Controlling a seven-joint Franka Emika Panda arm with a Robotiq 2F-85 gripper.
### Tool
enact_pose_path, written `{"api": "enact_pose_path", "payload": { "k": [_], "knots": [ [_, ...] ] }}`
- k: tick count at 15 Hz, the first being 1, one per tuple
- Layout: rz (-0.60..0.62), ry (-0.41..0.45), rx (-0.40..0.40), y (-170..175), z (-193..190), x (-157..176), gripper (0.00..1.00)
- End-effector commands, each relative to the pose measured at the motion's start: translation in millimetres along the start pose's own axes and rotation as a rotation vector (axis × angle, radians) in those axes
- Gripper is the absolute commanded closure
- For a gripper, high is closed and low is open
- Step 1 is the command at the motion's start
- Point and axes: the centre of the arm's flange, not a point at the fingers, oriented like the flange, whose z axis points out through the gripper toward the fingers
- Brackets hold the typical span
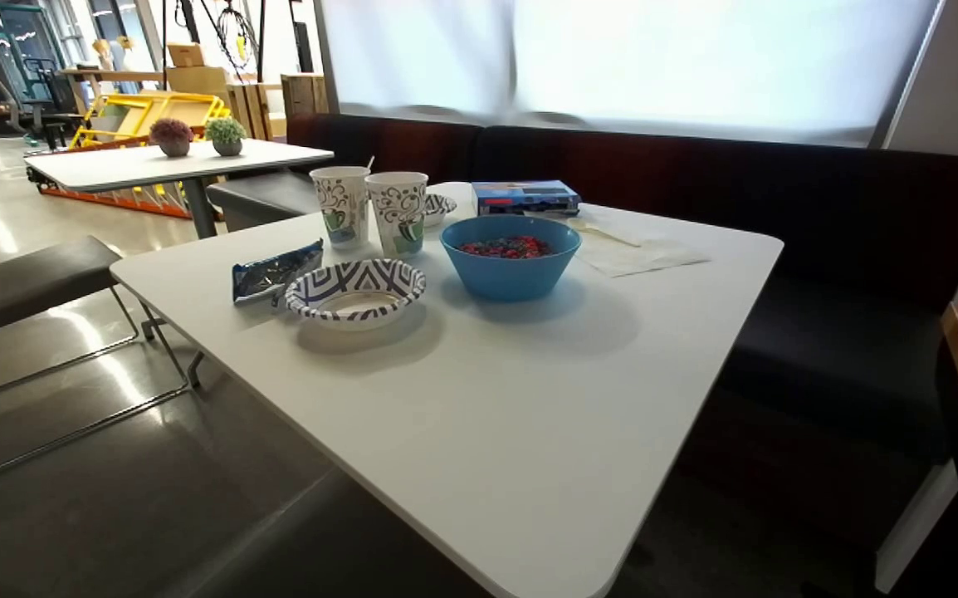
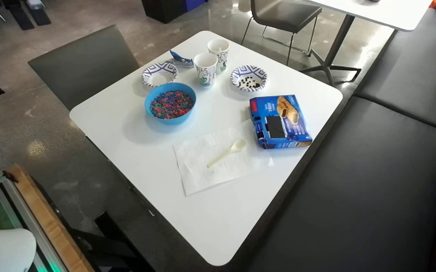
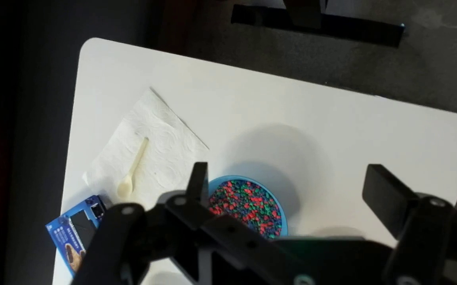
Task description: Put the left bowl on the blue box
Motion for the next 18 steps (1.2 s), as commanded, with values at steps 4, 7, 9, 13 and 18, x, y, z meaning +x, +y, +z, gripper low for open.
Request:
{"api": "enact_pose_path", "payload": {
  "k": [4,7,9,13,18],
  "knots": [
    [0.254,0.156,-0.027,-77.4,20.2,95.3,0.00],
    [0.327,0.196,-0.134,-100.6,37.4,131.4,0.00],
    [0.355,0.200,-0.185,-118.3,49.9,154.4,0.00],
    [0.370,0.183,-0.292,-158.9,77.3,192.8,0.00],
    [0.312,0.125,-0.381,-196.6,112.6,225.7,0.00]
  ]
}}
